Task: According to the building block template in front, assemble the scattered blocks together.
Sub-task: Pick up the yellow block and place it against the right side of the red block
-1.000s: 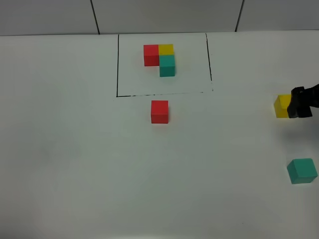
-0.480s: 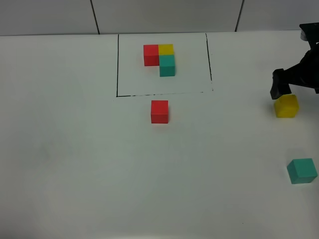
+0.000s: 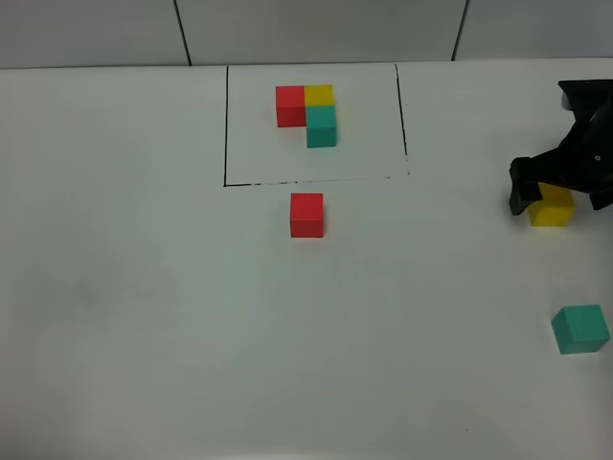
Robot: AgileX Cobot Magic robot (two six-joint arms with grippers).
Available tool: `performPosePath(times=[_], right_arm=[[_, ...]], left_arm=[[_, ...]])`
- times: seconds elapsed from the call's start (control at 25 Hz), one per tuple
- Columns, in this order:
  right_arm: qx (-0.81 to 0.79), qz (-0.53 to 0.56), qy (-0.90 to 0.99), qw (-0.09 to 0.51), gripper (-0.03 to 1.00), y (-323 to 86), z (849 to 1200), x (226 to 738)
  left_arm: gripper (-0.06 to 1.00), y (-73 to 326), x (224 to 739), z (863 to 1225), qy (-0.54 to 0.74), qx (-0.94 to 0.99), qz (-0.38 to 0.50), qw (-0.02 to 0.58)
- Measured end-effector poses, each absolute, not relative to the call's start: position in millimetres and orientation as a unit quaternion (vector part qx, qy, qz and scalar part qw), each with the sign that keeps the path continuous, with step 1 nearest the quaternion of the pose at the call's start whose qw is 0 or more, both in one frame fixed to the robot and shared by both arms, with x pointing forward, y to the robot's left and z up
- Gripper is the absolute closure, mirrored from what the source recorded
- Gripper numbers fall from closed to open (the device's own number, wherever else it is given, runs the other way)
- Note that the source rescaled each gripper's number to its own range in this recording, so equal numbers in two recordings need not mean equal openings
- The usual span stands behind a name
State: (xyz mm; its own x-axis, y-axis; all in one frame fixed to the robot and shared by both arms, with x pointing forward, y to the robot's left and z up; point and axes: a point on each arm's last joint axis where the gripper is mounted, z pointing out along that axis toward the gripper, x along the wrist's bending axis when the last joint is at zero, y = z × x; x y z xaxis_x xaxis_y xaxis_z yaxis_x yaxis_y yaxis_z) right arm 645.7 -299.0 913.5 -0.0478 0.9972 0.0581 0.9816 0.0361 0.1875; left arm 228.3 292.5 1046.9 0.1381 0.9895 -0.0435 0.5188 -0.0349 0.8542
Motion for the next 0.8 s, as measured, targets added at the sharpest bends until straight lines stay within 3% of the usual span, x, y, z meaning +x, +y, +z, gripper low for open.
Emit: performPosePath(times=[0.16, 0.32, 0.4, 0.52, 0.64, 0.8], right_arm=[[0.69, 0.083, 0.718, 0.039, 0.02, -299.1, 903.3, 647.0], [0.69, 0.077, 0.719, 0.033, 0.16, -299.1, 895.3, 648.1], [0.69, 0.076, 0.719, 0.033, 0.28, -299.3, 894.6, 648.3], [0.689, 0.074, 0.72, 0.032, 0.54, -299.4, 893.0, 648.4], [0.689, 0.073, 0.72, 0.032, 0.93, -299.5, 892.6, 648.3], [0.684, 0.07, 0.726, 0.03, 0.96, -298.9, 892.8, 647.7]], left_arm=[[0.14, 292.5, 228.3, 1046.9, 0.58, 0.65, 0.308, 0.382], [0.14, 292.5, 228.3, 1046.9, 0.58, 0.65, 0.308, 0.382], [0.14, 292.5, 228.3, 1046.9, 0.58, 0.65, 0.308, 0.382], [0.14, 292.5, 228.3, 1046.9, 0.58, 0.65, 0.308, 0.382], [0.14, 292.5, 228.3, 1046.9, 0.58, 0.65, 0.308, 0.382], [0.14, 292.5, 228.3, 1046.9, 0.58, 0.65, 0.308, 0.382]])
